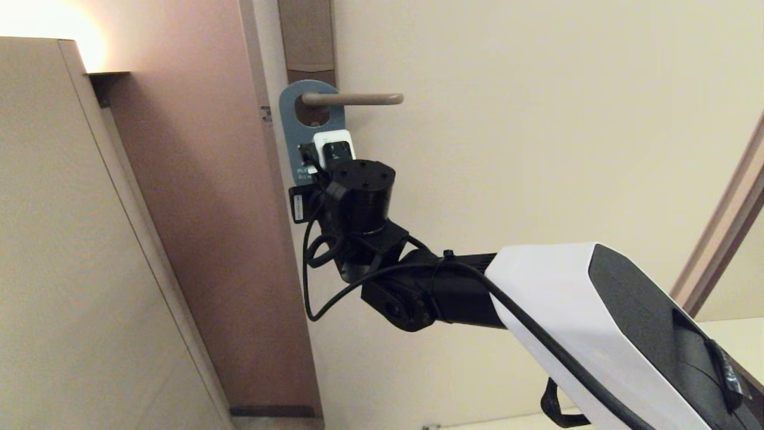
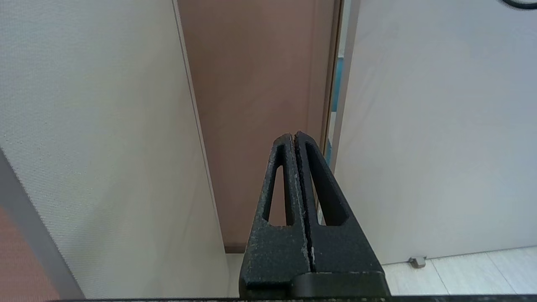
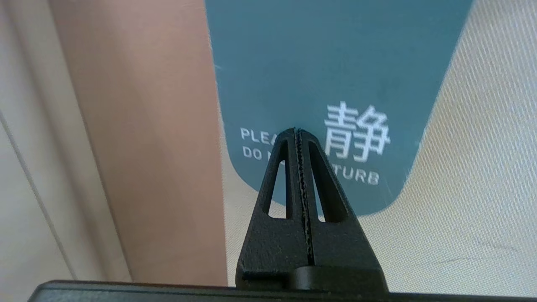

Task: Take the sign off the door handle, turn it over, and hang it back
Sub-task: Hang the sign back with the other side facing out

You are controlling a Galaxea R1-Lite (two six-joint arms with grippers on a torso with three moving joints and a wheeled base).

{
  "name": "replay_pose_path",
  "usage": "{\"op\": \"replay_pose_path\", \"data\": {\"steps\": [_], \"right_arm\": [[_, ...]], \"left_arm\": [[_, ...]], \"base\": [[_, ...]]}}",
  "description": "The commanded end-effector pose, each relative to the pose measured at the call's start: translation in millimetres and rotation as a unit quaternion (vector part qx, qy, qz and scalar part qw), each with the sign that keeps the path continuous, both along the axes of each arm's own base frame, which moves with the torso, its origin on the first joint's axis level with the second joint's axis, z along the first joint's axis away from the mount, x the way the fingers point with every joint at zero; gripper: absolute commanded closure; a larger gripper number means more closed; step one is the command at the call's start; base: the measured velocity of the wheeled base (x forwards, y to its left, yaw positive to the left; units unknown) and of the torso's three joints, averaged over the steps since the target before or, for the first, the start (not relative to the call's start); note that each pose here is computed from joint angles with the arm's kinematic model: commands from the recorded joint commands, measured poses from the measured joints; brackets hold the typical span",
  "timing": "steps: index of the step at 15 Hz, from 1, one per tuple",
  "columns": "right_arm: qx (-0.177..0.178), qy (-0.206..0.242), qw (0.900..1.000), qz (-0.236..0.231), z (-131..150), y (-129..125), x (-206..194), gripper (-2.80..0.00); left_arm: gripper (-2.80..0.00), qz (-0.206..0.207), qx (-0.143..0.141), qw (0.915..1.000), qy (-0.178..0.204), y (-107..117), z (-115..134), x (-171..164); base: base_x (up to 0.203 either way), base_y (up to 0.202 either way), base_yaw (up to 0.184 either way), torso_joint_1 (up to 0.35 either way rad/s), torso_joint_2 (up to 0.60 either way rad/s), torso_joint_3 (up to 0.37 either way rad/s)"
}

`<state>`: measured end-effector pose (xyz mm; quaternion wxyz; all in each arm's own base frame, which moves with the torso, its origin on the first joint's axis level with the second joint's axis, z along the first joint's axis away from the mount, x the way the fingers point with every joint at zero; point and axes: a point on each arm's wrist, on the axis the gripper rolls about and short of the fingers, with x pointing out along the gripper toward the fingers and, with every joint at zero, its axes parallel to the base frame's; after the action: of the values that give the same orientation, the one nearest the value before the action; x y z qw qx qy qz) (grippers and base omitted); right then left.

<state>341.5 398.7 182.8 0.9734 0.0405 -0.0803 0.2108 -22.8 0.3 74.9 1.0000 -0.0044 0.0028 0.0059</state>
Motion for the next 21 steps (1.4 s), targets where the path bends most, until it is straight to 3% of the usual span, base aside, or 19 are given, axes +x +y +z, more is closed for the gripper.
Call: {"op": "replay_pose_path", "data": {"steps": [1, 4, 11, 16, 21], "right_arm": [[0.008, -0.006, 1.000, 0.002, 16.1, -4.6, -4.0, 0.00], [0.007, -0.006, 1.000, 0.009, 26.8, -8.9, -8.3, 0.00], [-0.032, 0.027, 0.999, 0.007, 23.7, -29.8, -25.4, 0.00], [-0.050, 0.039, 0.998, 0.002, 33.7, -52.7, -43.1, 0.00], [-0.056, 0.048, 0.997, -0.032, 48.3, -85.0, -58.3, 0.00]], "left_arm": [[0.00, 0.000, 0.000, 1.0000, 0.000, 0.0, -0.1, 0.0], [0.00, 0.001, 0.000, 1.0000, 0.000, 0.0, -0.1, 0.0], [0.00, 0.001, 0.000, 1.0000, 0.000, 0.0, -0.1, 0.0], [0.00, 0.001, 0.000, 1.0000, 0.000, 0.0, -0.1, 0.0], [0.00, 0.000, 0.000, 1.0000, 0.000, 0.0, -0.1, 0.0]], "base": [[0.000, 0.000, 0.000, 0.000, 0.00, 0.000], [0.000, 0.000, 0.000, 0.000, 0.00, 0.000], [0.000, 0.000, 0.000, 0.000, 0.00, 0.000], [0.000, 0.000, 0.000, 0.000, 0.00, 0.000], [0.000, 0.000, 0.000, 0.000, 0.00, 0.000]]}}
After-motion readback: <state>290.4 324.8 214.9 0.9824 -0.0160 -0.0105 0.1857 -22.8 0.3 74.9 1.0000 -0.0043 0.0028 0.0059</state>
